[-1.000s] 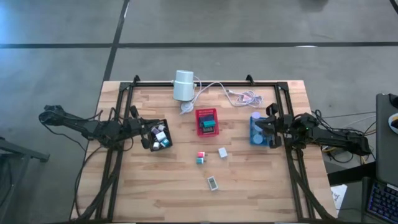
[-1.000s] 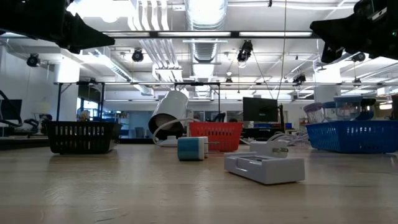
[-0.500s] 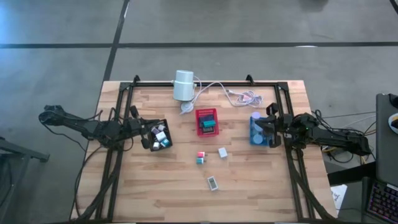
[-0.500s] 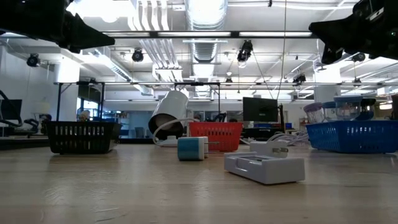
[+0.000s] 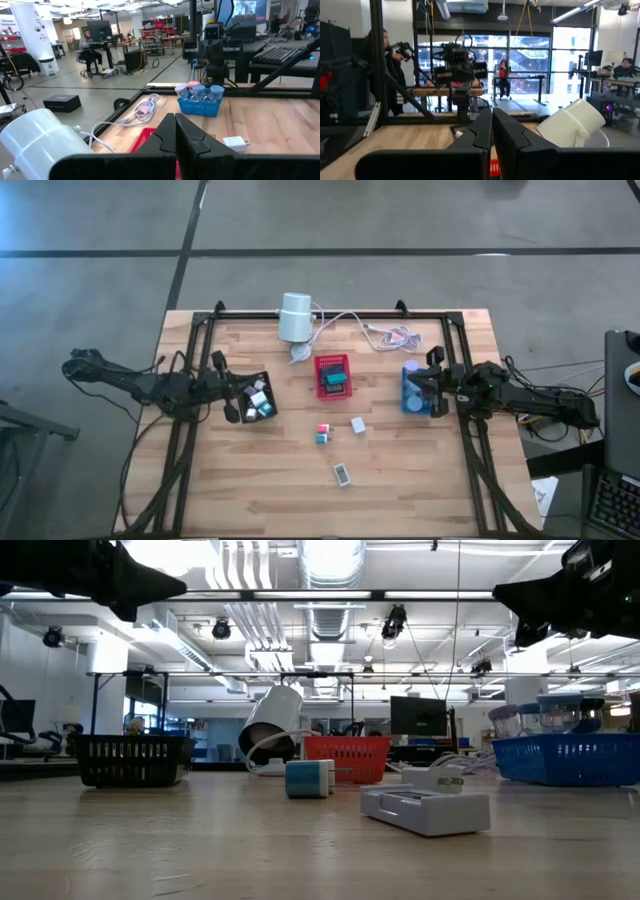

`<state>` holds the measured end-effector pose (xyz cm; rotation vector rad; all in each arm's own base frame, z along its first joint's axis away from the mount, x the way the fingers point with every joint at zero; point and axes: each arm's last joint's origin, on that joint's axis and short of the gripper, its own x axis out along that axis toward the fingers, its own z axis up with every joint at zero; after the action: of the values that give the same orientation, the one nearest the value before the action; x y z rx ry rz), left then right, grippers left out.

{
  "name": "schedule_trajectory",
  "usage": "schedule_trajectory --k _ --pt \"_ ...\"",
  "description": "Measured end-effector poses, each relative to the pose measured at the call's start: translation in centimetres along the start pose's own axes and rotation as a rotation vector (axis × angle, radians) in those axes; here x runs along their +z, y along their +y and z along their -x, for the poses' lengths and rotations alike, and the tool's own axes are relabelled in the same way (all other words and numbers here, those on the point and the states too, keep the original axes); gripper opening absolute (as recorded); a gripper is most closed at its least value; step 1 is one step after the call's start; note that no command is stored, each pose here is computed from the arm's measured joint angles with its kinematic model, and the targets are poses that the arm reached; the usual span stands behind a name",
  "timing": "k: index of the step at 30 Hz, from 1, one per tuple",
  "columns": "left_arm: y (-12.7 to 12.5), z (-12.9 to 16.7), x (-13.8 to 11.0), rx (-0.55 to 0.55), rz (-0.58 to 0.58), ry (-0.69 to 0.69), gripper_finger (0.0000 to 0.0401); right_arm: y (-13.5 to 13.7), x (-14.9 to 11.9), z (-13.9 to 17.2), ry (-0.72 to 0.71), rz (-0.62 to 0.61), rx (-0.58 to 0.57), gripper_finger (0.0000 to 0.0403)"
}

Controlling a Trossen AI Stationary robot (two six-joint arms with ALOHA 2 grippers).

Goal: Pick & Place Office items
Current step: Put the blue charger adapter into the black basket

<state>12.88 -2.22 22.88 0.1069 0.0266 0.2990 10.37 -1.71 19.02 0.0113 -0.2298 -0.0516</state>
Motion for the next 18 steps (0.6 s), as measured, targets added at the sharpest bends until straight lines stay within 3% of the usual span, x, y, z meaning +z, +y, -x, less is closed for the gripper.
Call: schedule_trajectory --k 8,18 --pt "-0.11 -0.17 0.04 0.001 -0.003 -0.005 0.0 -0.3 -0.72 -0.43 0.065 -0.005 -0.072 0.0013" --pt "-0.3 -0.41 -0.2 -0.001 -0.016 0.014 0.0 -0.33 -0.8 -0.54 0.072 -0.006 -0.074 0.0013"
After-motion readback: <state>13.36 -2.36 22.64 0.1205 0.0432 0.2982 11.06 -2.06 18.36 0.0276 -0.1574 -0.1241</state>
